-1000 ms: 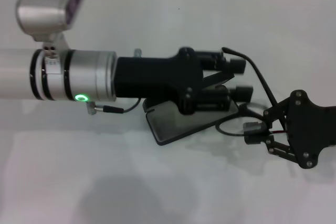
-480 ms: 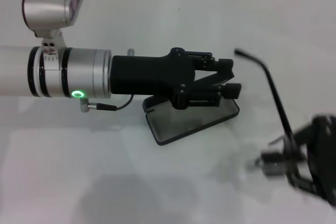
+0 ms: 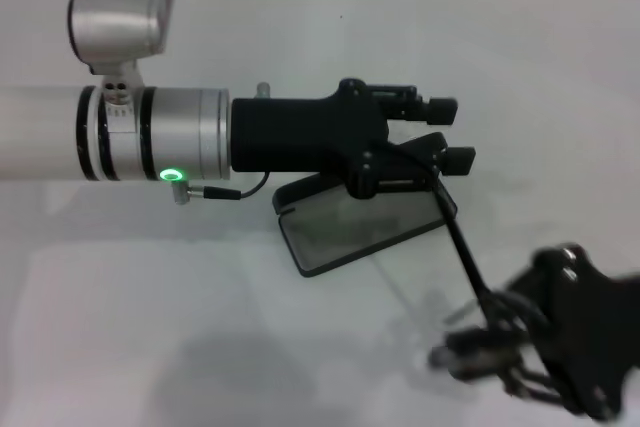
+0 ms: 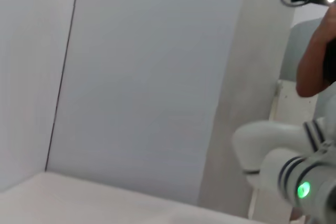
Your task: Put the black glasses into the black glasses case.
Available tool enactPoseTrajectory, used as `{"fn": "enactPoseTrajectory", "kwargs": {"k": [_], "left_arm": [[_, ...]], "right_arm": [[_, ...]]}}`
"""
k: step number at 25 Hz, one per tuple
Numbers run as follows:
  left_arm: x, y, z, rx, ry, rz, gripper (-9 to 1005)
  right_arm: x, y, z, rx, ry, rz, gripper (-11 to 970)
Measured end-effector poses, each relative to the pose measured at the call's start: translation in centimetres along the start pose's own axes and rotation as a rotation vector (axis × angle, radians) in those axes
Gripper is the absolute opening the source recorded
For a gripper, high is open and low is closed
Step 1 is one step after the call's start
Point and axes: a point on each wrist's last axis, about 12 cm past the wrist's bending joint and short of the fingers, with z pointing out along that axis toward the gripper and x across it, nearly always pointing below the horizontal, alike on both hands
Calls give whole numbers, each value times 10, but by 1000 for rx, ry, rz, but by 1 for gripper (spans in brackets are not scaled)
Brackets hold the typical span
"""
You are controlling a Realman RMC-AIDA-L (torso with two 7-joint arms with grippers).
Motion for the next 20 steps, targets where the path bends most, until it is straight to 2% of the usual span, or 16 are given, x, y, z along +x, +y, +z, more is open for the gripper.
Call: {"fn": "enactPoseTrajectory", "kwargs": {"k": [5, 11, 20], "left_arm": [[-1, -9, -3, 49, -57, 75, 577], [0, -14, -3, 88, -76, 109, 577], [0, -15, -2, 93, -76, 112, 577]], "right_arm": [[13, -10, 4, 75, 11, 91, 103], [18, -17, 2, 125, 59, 178, 102], [20, -18, 1, 142, 81, 202, 101]]}}
